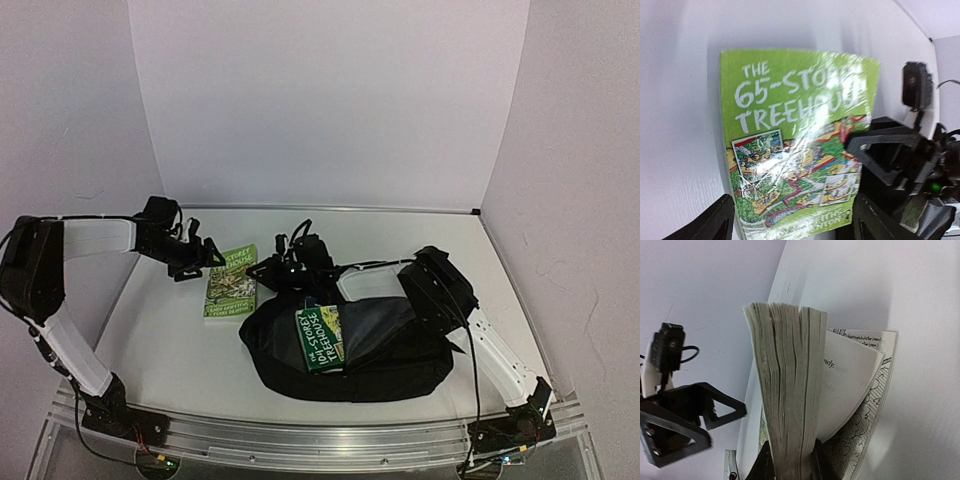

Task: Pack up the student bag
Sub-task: Pick up the book from the center of the board.

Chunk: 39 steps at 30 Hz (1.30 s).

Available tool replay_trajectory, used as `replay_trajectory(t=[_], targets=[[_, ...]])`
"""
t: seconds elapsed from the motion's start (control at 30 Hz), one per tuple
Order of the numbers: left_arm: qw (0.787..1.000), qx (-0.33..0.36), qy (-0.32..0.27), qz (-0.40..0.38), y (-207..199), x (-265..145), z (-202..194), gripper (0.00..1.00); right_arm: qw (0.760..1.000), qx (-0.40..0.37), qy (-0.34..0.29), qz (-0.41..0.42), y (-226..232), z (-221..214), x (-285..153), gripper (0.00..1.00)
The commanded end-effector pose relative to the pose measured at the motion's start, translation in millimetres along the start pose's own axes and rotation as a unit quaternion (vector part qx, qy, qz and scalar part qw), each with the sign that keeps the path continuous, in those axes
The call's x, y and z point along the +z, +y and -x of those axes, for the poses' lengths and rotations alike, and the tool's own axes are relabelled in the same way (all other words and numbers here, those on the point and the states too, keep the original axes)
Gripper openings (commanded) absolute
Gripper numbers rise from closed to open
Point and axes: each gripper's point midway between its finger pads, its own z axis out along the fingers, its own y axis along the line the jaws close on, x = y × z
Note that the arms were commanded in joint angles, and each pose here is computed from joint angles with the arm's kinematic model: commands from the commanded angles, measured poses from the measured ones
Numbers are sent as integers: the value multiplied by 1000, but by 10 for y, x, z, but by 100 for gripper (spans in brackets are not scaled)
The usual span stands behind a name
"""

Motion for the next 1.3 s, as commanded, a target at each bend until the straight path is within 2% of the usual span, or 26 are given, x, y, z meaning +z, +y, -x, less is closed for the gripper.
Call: replay_trajectory(t=[0.0, 0.2, 0.43, 0.7, 0.97, 1.0, 1.07, 1.13, 1.2, 1.27], targets=[[993, 1, -114, -15, -255, -768, 325, 87, 983, -69, -68, 156, 1533, 479, -394, 0], [987, 20, -141, -73, -633, -1341, 226, 96, 966, -114, -112, 201, 2240, 721, -843, 0], [982, 20, -140, -126, -922, -1646, 167, 97, 949, -163, -145, 228, 2871, 839, -1424, 0], [953, 89, -79, -279, -1552, -1905, -62, 100, 943, -194, -121, 243, 3144, 661, -1863, 0], [930, 114, -49, -345, -1806, -1964, -190, 98, 946, -188, -99, 243, 3106, 514, -1988, 0], [928, 116, -47, -351, -1835, -1962, -188, 95, 947, -187, -97, 244, 3100, 503, -1997, 0], [921, 126, -42, -366, -1909, -1964, -189, 70, 947, -186, -97, 242, 3086, 490, -2018, 0], [918, 131, -35, -372, -1956, -1947, -194, 49, 948, -186, -96, 238, 3055, 468, -2027, 0], [920, 128, -31, -369, -1948, -1882, -181, 37, 950, -184, -95, 234, 3012, 444, -2038, 0], [922, 123, -25, -367, -1934, -1822, -174, 31, 950, -183, -93, 234, 3003, 420, -2062, 0]])
